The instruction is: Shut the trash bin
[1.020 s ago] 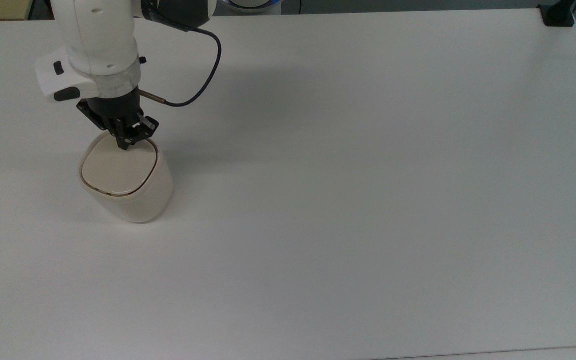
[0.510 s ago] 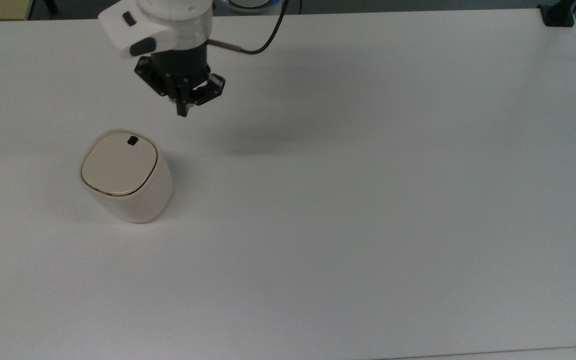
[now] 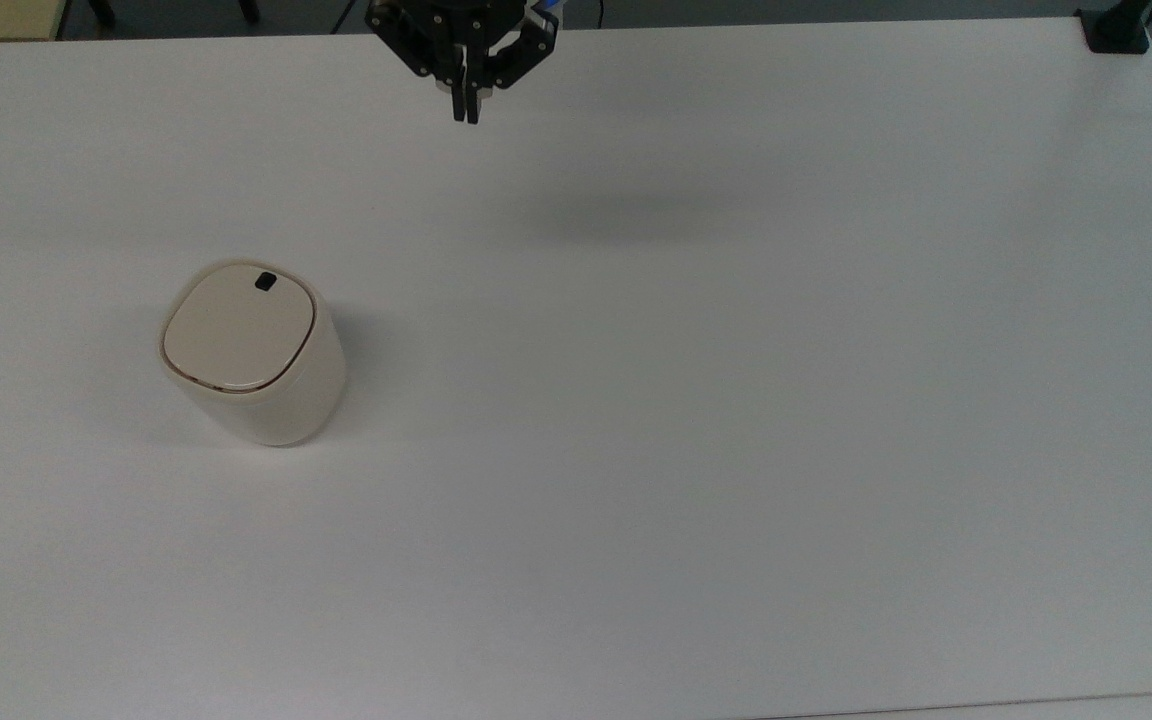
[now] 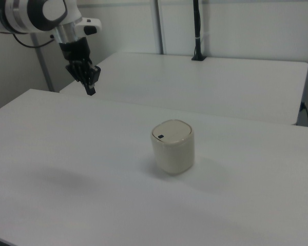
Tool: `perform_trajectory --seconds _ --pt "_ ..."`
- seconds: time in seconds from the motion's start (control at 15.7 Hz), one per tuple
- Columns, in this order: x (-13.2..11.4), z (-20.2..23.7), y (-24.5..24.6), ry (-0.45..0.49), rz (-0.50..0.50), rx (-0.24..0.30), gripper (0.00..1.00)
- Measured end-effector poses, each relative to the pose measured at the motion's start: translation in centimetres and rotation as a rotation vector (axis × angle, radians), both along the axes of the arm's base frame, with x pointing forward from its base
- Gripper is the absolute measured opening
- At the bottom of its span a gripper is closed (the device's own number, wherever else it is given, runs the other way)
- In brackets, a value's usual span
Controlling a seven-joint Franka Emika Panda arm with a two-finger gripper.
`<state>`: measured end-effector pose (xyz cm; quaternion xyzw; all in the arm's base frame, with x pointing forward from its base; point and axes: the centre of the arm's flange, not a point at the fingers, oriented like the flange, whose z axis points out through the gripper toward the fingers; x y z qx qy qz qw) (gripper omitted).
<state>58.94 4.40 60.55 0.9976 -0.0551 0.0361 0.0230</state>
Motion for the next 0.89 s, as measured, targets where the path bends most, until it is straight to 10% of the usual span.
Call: perform_trajectory --seconds 0.64,0.89 --pt "-1.15 0.63 0.09 0.026 0.000 0.027 1.00" --pt "-1.16 0.51 0.09 0.029 0.015 0.026 1.00"
